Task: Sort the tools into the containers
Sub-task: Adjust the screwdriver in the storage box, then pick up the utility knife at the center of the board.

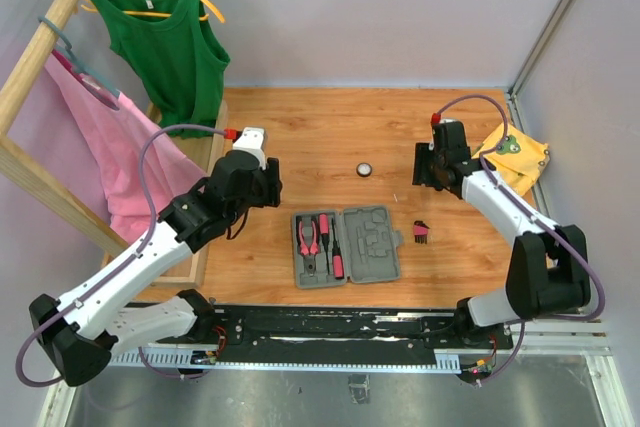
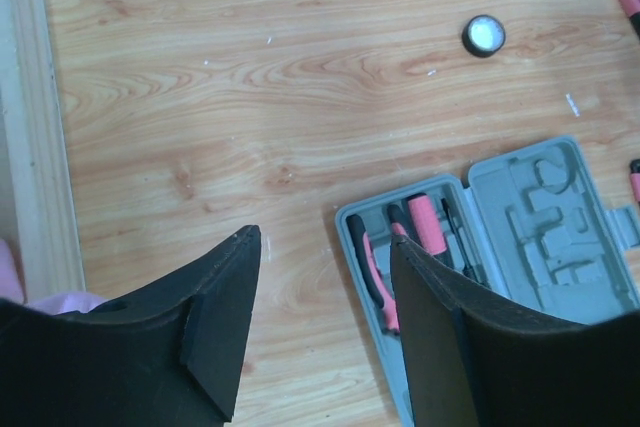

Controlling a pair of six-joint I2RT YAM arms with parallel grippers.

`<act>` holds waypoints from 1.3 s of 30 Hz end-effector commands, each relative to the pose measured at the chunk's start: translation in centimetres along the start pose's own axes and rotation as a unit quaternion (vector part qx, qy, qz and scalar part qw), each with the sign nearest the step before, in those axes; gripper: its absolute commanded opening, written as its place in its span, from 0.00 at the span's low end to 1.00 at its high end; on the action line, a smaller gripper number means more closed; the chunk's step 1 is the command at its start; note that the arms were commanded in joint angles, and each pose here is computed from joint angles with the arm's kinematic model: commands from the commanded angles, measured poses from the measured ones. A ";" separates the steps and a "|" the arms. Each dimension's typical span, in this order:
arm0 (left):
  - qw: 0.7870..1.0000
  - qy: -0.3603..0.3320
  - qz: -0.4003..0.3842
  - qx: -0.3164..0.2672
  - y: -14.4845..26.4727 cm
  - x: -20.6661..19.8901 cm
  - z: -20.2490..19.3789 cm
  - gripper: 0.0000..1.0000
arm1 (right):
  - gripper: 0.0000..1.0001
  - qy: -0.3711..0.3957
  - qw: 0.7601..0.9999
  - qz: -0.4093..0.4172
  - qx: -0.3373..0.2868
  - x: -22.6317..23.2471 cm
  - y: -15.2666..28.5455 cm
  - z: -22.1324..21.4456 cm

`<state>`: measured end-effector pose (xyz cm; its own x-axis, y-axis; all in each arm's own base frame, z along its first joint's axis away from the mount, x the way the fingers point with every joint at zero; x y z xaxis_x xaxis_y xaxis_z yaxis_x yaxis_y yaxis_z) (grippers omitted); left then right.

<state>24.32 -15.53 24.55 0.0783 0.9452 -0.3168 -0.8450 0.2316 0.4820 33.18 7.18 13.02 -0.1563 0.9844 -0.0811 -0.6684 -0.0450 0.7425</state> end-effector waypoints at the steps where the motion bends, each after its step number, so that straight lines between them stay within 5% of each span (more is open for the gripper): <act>1: 1.000 -0.015 0.016 -0.001 -0.3 1.0 -0.8 0.59 | 0.55 0.024 1.000 -0.006 -0.018 -1.6 -1.1 3.1; 39: 0.999 -0.024 0.047 0.012 -1.2 2.1 -2.0 0.59 | 0.49 0.035 0.984 0.038 0.169 -7.0 -9.6 -0.3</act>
<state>24.27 -14.57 21.76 0.0308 0.9690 -0.2452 -0.8316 0.1609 0.5316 40.94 1.94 6.86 -0.2529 0.9669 -0.0349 -0.4249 -0.0786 0.9018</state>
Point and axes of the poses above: each gripper's point midway between its finger pads, its own y axis back along the fingers, its own x axis along the line the jaws close on, z = x × y, the point moved 3 cm from there along y, back along the fingers, and after that the axes turned 13 degrees about y, right-handed, at the moved point
